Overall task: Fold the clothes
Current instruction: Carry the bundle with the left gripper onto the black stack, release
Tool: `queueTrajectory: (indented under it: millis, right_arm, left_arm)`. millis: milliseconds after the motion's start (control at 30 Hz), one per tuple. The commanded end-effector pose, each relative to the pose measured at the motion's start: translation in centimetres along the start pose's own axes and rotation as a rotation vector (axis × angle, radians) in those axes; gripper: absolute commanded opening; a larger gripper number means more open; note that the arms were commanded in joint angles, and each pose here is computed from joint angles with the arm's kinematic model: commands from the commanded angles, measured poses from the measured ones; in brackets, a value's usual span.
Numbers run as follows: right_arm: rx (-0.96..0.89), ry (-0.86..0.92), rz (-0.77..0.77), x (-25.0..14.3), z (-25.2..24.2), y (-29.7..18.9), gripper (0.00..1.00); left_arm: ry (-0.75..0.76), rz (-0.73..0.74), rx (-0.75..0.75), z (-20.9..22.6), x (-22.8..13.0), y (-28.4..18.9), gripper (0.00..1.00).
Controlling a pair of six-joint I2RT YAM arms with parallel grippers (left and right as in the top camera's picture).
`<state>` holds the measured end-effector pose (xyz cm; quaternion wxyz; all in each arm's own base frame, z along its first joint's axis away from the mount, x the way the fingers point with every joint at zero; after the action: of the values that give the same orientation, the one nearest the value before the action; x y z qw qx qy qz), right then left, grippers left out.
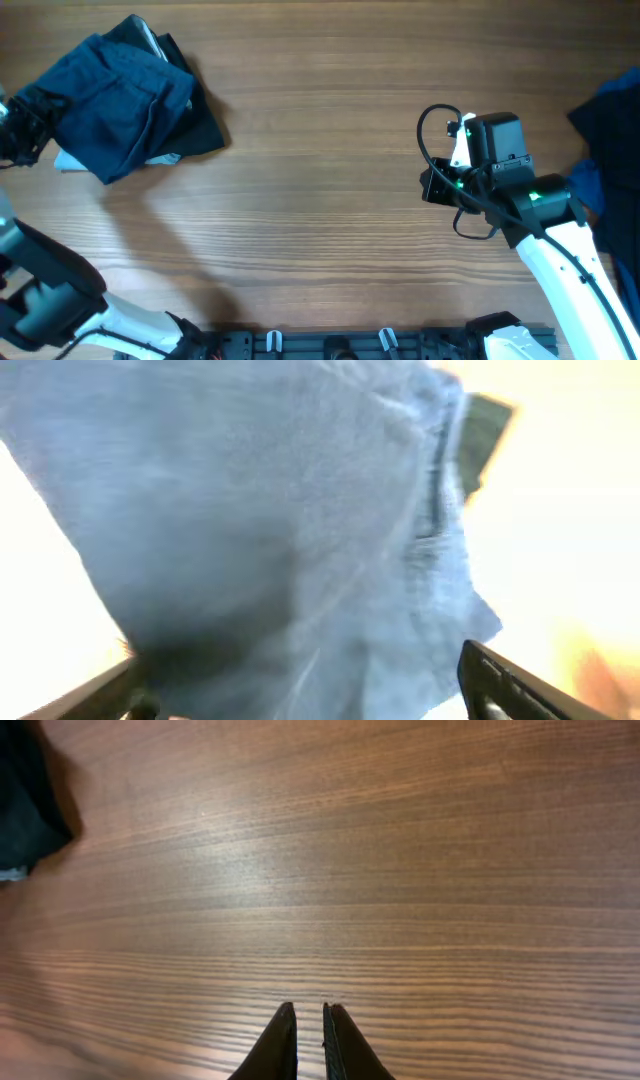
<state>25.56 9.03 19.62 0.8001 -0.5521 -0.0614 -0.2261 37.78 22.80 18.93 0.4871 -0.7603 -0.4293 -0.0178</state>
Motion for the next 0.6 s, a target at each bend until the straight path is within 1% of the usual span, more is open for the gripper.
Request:
queueTrajectory:
  millis: [0,33,67,100,133,200,233,267,300,333,367,400,467,567]
  right_arm:
    - [-0.009,-0.02,-0.021,0.3,0.0,-0.3,0.1]
    - [-0.011,-0.02,-0.019,0.2,0.0,-0.3,0.1]
    - [-0.012,-0.02,-0.017,0.2,-0.1,-0.3,0.1]
    - [-0.012,-0.019,-0.017,0.2,-0.1,-0.3,0.11]
    - [-0.012,-0.02,-0.018,0.2,-0.1,-0.3,0.11]
    - [-0.014,-0.02,-0.015,0.1,-0.1,-0.3,0.11]
    - [-0.016,-0.021,-0.012,0.1,-0.1,-0.3,0.11]
    - [-0.018,-0.021,-0.008,0.0,-0.2,-0.3,0.11]
    - [-0.018,-0.022,-0.007,0.0,-0.2,-0.3,0.11]
    - [-0.019,-0.022,-0.011,0.0,-0.2,-0.3,0.11]
    - [-0.019,-0.023,-0.014,0.1,-0.2,-0.3,0.11]
    - [-0.018,-0.027,-0.015,0.1,-0.2,-0.3,0.11]
    - [-0.019,-0.032,-0.014,0.1,-0.2,-0.3,0.11]
    - [-0.016,-0.046,-0.019,0.2,-0.1,-0.3,0.11]
  left_arm:
    - [0.063,0.005,-0.044,-3.3,-0.1,0.5,0.5]
    - [0.075,0.012,-0.04,-3.8,-0.3,0.8,0.5]
    - [0.082,0.024,-0.043,-4.3,-0.5,1.1,0.64]
    - [0.095,0.017,-0.049,-4.6,-0.4,1.2,0.73]
    - [0.105,0.01,-0.043,-4.8,-0.3,1.4,0.69]
    - [0.098,0.014,0.006,-4.1,-0.4,1.4,0.57]
    - [0.084,0.035,0.05,-3.4,-0.9,1.3,0.55]
    - [0.063,0.062,0.108,-2.4,-1.5,1.2,0.63]
    - [-0.011,0.088,0.169,-1.6,-2.2,1.0,0.86]
    - [-0.1,0.11,0.182,-1.5,-2.9,0.8,0.94]
    - [-0.149,0.127,0.189,-1.5,-3.4,0.6,0.99]
    - [-0.179,0.147,0.194,-1.6,-4.0,0.3,0.99]
    - [-0.187,0.162,0.207,-2.0,-4.6,-0.7,1.0]
    - [-0.173,0.122,0.229,-3.2,-4.8,-3.8,1.0]
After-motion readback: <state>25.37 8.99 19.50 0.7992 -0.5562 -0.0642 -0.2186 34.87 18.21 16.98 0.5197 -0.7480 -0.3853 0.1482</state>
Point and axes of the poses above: each gripper's point midway between its finger pads, its own y axis out along the fingers, its own z axis along the line the jaws close on, x = y × z, the point moved 3 cm from there along -y, back along the fingers, and after that the axes turned 6 degrees about y, right-handed, at the moved point
